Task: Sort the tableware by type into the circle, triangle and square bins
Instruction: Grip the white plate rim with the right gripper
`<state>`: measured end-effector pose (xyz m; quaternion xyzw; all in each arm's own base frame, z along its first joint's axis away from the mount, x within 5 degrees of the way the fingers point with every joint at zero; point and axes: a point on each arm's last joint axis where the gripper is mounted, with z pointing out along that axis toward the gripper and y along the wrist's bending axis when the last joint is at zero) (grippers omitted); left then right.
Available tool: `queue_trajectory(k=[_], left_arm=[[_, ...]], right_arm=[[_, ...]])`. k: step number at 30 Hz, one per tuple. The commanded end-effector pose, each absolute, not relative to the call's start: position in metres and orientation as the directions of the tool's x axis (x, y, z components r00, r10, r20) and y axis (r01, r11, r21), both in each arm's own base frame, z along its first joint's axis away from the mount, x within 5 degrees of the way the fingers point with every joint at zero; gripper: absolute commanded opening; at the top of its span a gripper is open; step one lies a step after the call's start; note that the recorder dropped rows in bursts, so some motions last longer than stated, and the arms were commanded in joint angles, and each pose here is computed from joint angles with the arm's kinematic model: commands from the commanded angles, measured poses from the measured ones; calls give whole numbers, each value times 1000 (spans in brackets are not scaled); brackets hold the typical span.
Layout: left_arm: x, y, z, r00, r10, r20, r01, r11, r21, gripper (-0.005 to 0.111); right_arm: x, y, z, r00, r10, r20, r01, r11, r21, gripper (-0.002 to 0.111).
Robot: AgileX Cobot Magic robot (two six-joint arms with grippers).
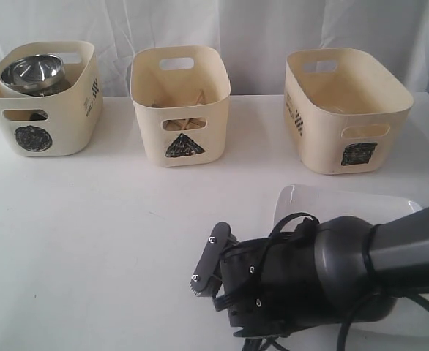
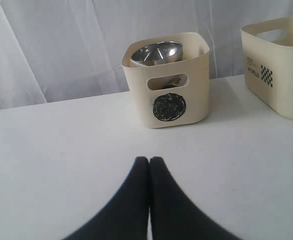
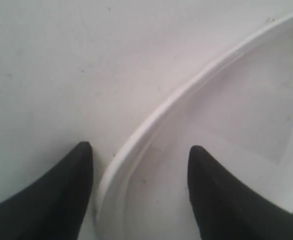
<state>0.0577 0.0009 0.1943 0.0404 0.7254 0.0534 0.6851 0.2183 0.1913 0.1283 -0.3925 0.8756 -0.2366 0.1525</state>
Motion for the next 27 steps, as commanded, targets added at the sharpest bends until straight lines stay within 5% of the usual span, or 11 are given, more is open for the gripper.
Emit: queue_trajectory(k=[1, 6, 13, 18, 27], left_arm=[[57, 1, 194, -49, 134, -990, -17, 991, 135, 0], [57, 1, 194, -49, 134, -990, -17, 991, 135, 0], [57, 1, 194, -49, 134, -990, -17, 991, 135, 0], [57, 1, 194, -49, 134, -990, -17, 991, 135, 0], [57, 1, 194, -49, 134, -990, -17, 991, 135, 0]], right_arm=[[216, 182, 106, -692, -721, -42, -598, 605, -526, 54], [212, 179, 87, -694, -720, 7, -620, 592, -514, 52], [212, 181, 91, -692, -722, -20, -620, 607, -497, 0], [209, 185, 122, -705, -695, -144, -578, 679, -453, 0], [184, 189, 232, -579, -624, -524, -529, 777, -340, 0]])
